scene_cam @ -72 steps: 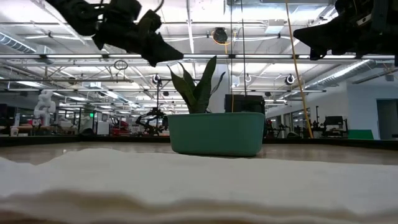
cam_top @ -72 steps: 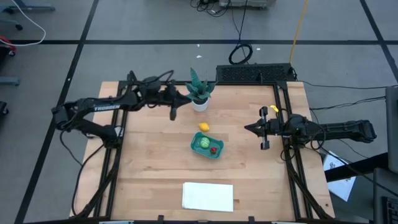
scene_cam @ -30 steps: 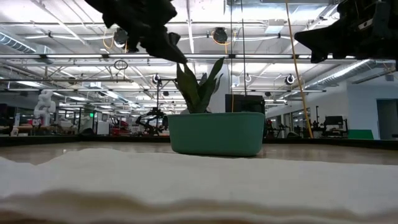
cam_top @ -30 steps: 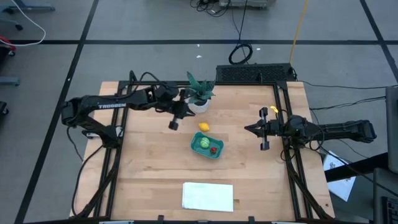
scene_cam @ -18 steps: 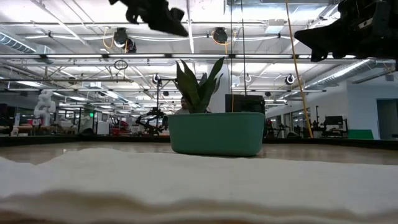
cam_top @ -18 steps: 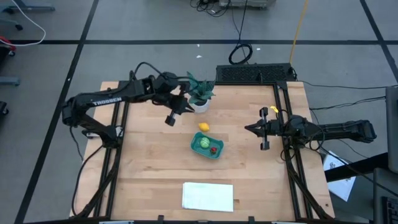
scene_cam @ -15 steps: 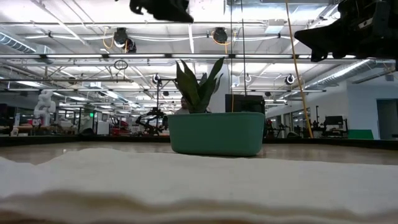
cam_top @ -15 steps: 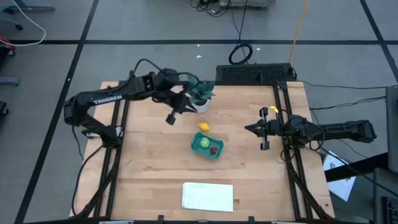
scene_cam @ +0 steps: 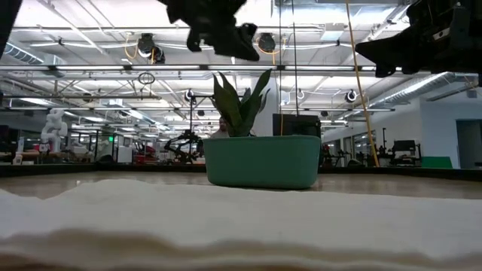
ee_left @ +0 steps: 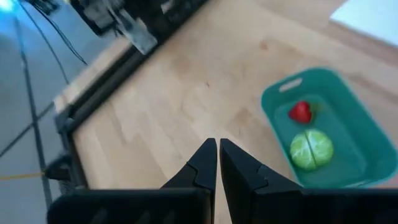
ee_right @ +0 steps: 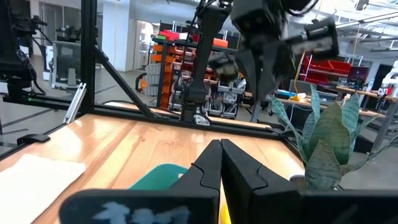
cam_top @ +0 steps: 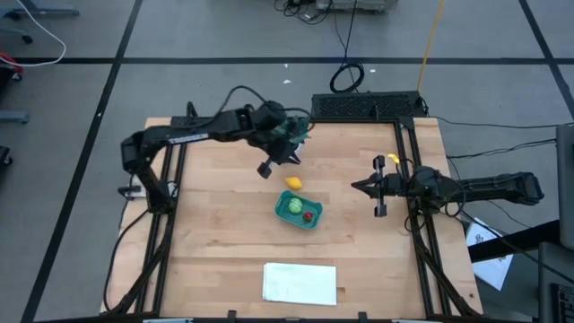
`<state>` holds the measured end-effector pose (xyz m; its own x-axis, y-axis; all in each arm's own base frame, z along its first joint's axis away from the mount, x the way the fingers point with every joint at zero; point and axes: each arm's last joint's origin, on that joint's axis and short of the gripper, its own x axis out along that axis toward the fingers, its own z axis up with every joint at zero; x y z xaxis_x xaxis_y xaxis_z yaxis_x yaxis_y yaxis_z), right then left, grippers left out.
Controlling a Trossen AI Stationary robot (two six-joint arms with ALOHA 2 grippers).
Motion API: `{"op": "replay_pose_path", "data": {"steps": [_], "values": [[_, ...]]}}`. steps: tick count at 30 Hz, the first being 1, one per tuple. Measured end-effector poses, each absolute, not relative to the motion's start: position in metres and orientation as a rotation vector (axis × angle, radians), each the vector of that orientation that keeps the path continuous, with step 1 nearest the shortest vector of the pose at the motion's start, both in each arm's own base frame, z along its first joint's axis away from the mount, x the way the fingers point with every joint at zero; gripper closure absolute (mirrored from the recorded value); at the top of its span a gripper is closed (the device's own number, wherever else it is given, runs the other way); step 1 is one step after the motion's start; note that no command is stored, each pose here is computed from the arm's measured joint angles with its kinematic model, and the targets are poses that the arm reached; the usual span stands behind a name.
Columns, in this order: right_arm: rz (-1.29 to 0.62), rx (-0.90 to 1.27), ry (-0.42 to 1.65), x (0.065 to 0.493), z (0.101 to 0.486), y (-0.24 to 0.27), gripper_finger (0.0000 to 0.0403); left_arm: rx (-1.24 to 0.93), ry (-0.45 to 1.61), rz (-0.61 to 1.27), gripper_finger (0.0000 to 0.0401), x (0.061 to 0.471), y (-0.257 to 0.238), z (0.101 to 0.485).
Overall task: Pick and placing Produce into tupperware
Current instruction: Put the yellow lemon into the green bin
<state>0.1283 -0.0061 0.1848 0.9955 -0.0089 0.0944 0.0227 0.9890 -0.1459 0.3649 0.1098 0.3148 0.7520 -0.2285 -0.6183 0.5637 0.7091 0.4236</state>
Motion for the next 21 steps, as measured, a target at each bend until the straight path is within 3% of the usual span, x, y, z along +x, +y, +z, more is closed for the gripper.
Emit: {"op": "replay_pose_path", "data": {"steps": [7,12,16,21], "values": [[-0.016,-0.151,-0.079,0.129,0.183,-0.006,0.0403,0.693,0.754,-0.480,0.0375,0.393,0.113,0.270],[-0.017,-0.165,-0.071,0.130,0.182,-0.006,0.0403,0.844,0.824,-0.529,0.0375,0.406,0.104,0.250],[-0.017,-0.172,-0.063,0.131,0.181,-0.006,0.0403,0.947,0.824,-0.612,0.0375,0.408,0.094,0.244],[-0.016,-0.172,-0.054,0.131,0.180,-0.006,0.0403,0.937,0.788,-0.588,0.0375,0.413,0.085,0.248]]}}
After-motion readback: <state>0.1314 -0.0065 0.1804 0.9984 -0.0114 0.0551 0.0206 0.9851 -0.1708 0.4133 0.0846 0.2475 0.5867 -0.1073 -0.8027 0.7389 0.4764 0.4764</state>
